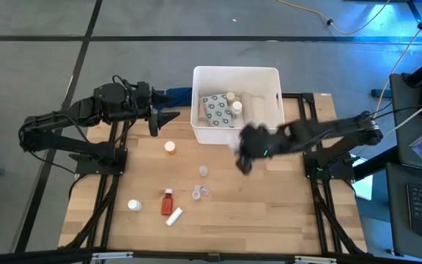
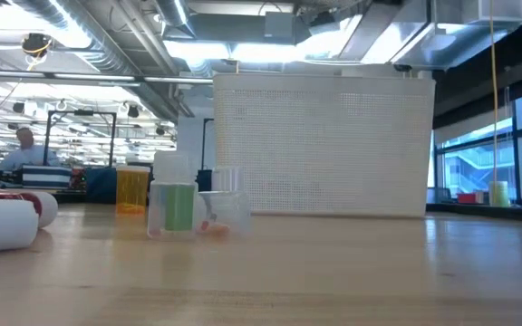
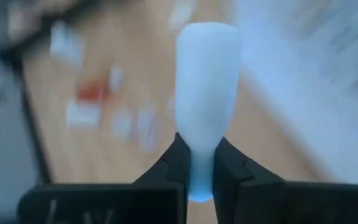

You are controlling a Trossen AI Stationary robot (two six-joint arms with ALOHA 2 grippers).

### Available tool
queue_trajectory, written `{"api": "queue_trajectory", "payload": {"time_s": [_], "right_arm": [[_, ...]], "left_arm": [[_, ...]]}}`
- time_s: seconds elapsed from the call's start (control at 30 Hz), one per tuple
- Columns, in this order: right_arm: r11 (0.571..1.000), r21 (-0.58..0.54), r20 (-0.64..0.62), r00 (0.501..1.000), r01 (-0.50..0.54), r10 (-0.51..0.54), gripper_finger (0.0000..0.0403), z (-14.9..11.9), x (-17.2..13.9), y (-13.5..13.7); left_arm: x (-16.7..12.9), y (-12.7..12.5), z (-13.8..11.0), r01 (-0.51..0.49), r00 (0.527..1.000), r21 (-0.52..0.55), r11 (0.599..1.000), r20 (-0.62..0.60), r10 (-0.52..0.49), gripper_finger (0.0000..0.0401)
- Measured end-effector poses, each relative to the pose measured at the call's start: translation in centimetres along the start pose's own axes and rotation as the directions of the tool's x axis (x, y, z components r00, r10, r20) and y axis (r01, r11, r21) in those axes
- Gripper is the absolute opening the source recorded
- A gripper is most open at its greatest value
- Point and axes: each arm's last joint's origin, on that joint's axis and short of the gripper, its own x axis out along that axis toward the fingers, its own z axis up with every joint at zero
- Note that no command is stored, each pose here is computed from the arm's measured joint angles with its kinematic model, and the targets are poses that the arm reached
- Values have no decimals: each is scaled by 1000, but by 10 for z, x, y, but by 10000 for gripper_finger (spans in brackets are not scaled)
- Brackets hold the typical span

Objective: Pick & place medical supplies in basket/bin
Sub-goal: Put the right white rolled gauze into the white bin

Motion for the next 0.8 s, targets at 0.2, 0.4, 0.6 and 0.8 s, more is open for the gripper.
{"api": "queue_trajectory", "payload": {"time_s": [0.2, 0.4, 0.6, 0.8], "right_arm": [[967, 170, 258, 939, 187, -227, 37, 66, -37, -41], [894, 258, 221, 879, 366, -423, 38, 101, -19, -105], [833, 299, 11, 871, 466, -491, 38, 112, 33, -159], [758, 304, -142, 815, 576, -562, 39, 117, 96, -202]], "left_arm": [[0, 0, -1, -4, 1000, 2, 1000, -13, 4, 317], [0, 1, -3, -6, 999, 4, 1000, -33, 6, 317], [0, 2, -9, -21, 996, 13, 1000, -91, 22, 317], [-1, 3, -11, -28, 993, 18, 999, -117, 30, 317]]}}
